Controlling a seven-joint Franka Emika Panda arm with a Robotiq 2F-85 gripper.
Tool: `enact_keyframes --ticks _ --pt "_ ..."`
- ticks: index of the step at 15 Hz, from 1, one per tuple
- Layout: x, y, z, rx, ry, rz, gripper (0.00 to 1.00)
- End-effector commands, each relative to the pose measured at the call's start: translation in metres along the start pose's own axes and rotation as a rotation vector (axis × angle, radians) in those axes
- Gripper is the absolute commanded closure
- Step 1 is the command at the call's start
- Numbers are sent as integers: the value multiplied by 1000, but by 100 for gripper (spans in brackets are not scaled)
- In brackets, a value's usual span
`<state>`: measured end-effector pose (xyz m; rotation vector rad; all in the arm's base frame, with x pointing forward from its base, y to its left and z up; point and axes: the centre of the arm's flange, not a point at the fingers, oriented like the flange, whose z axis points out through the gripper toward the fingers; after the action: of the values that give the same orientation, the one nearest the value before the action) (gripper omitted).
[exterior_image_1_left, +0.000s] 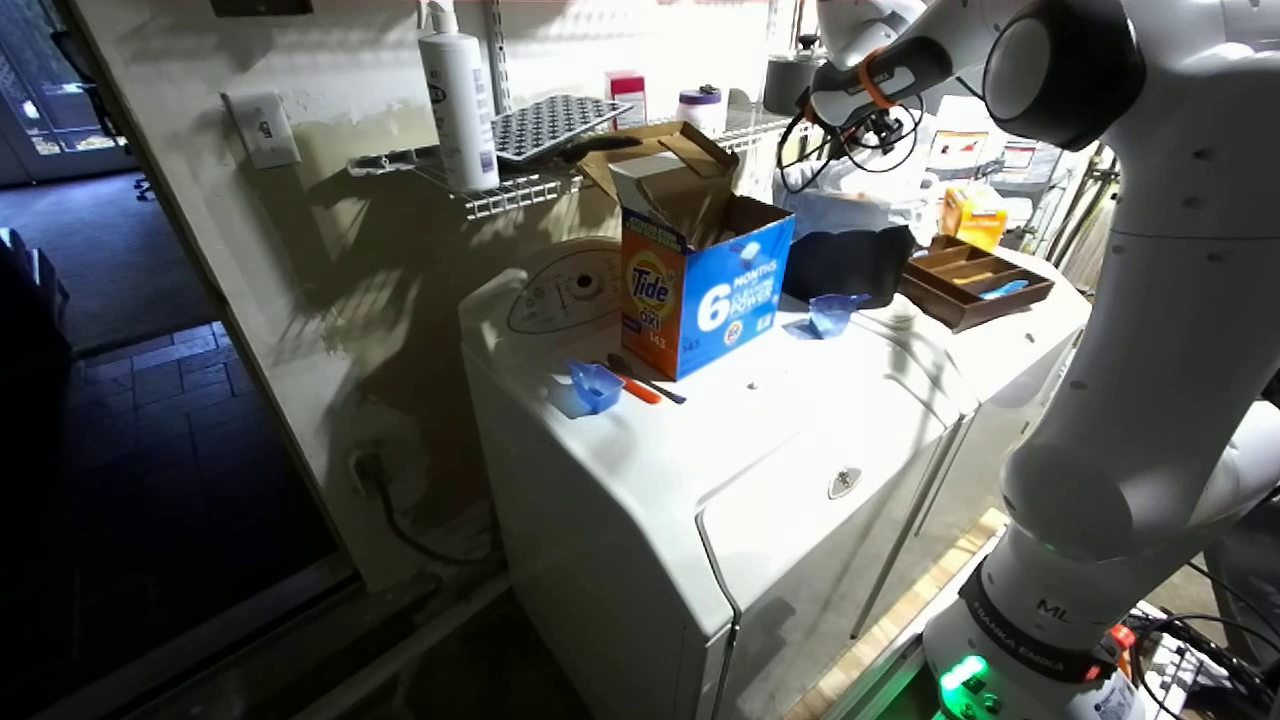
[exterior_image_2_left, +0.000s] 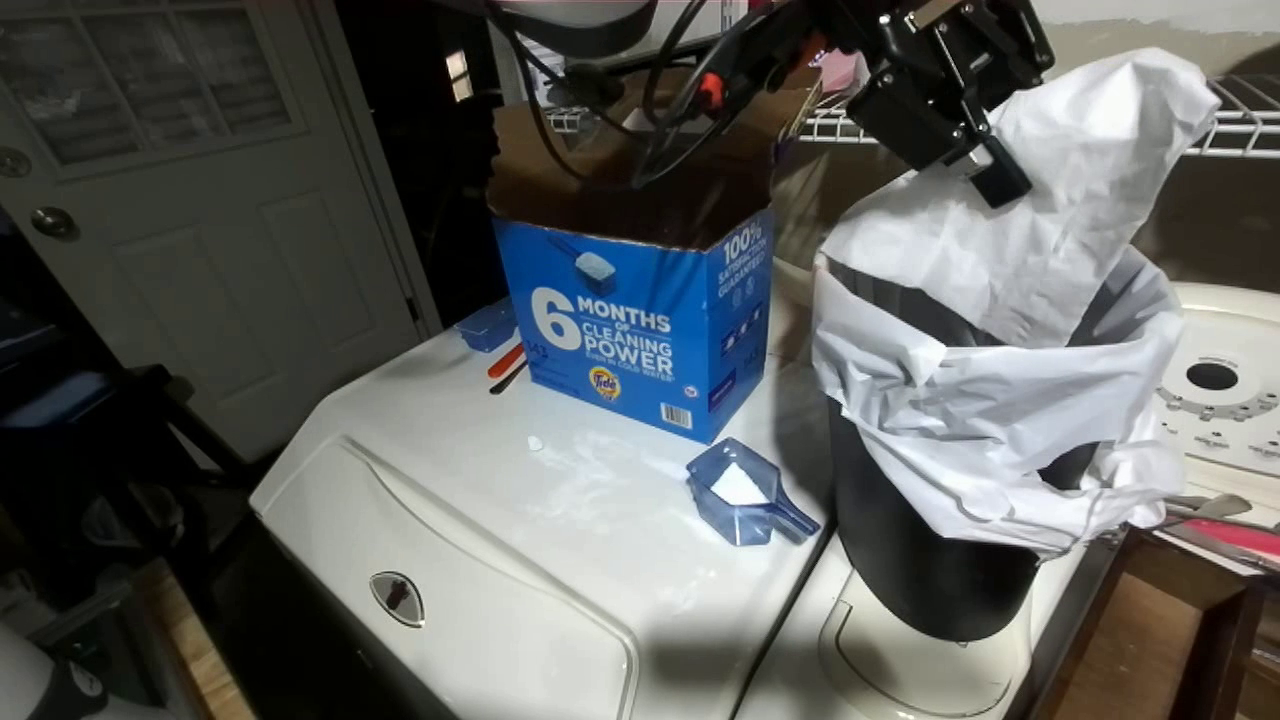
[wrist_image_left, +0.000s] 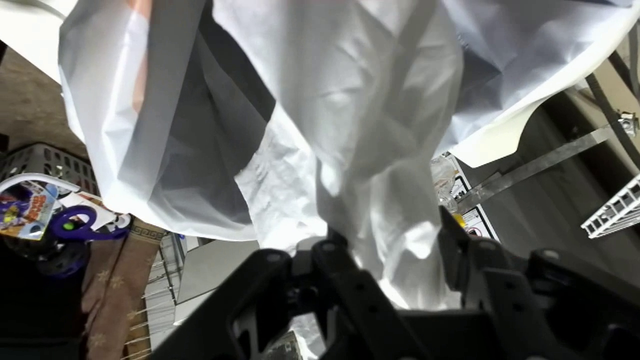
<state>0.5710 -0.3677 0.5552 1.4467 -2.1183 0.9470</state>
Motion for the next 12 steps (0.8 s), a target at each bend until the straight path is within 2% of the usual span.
enact_keyframes --ticks 1,4,12 --pt "1 -14 -12 11 44 21 21" --pt "3 -17 -25 42 46 21 0" --pt "5 -18 -37 85 60 4 0"
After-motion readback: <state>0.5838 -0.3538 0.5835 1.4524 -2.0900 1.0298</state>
